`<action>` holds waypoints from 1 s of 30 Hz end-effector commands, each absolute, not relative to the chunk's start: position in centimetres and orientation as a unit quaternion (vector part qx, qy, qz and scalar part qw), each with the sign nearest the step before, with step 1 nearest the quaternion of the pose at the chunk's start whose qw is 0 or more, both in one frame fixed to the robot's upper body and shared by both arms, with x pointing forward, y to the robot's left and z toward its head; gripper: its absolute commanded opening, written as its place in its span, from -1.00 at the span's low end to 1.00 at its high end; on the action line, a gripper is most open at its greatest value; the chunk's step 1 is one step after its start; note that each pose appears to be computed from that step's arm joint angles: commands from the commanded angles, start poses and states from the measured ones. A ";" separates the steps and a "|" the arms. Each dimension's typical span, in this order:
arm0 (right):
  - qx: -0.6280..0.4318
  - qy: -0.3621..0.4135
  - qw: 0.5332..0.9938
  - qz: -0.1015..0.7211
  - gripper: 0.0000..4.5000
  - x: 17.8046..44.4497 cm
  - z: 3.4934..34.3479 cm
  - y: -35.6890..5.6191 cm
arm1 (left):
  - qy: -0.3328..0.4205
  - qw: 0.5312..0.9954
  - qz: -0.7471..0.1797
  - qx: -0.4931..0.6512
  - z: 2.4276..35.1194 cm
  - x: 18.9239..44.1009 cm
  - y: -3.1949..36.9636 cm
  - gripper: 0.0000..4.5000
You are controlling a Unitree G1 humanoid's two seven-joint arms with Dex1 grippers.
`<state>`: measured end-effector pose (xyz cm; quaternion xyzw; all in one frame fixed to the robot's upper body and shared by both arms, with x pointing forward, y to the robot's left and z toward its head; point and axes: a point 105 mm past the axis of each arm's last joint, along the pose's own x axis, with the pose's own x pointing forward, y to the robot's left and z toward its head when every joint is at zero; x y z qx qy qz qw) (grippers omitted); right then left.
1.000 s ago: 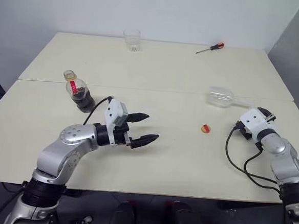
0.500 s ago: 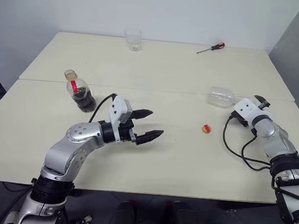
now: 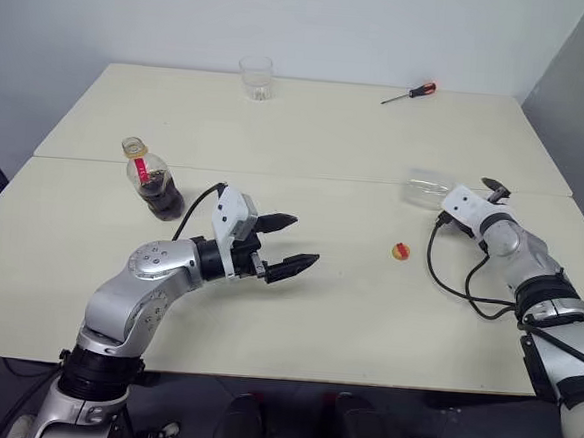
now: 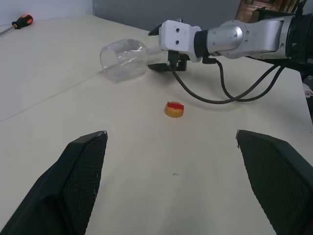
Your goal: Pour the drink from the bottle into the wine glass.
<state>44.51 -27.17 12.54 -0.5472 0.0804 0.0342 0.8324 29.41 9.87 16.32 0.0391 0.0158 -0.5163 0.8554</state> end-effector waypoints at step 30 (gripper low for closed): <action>-0.046 -0.166 0.945 0.279 -0.93 44.1 20.4 -3.8 | 0.018 0.893 -0.446 -0.061 20.6 26.9 13.9 1.00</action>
